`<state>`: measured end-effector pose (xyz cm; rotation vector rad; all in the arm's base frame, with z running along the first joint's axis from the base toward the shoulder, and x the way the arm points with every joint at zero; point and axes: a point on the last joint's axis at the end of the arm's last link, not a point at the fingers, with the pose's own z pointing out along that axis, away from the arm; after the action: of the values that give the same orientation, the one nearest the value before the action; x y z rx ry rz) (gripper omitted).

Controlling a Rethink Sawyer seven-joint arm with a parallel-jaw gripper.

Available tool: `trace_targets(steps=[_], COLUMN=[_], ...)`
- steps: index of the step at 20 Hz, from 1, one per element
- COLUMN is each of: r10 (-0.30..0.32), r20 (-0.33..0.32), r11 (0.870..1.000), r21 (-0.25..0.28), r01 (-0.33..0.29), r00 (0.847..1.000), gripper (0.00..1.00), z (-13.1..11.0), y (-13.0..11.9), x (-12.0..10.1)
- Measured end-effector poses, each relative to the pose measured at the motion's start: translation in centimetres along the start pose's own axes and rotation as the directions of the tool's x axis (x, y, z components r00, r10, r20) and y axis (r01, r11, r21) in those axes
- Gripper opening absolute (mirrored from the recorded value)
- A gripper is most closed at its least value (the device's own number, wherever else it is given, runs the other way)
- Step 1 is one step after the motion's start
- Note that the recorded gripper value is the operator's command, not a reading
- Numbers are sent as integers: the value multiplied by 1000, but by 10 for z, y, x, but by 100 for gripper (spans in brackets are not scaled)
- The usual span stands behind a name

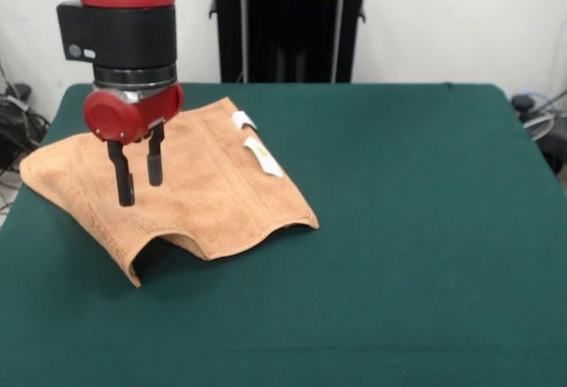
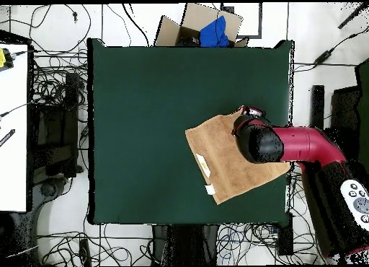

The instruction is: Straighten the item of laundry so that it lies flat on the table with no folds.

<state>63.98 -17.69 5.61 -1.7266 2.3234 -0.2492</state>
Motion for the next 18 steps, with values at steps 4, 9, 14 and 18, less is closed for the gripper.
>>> trace_targets(steps=[4,9,14,18], r10=[-10,-14,-1,12], r20=[3,8,30,50], r11=[1000,1000,1000,998], r21=[11,6,-26,-56], r01=[10,14,2,-9], r00=[1000,1000,1000,999], gripper=[100,100,100,100], z=[-1,1,20,36], y=[-2,0,12,25], x=[-6,-11,-15,-19])
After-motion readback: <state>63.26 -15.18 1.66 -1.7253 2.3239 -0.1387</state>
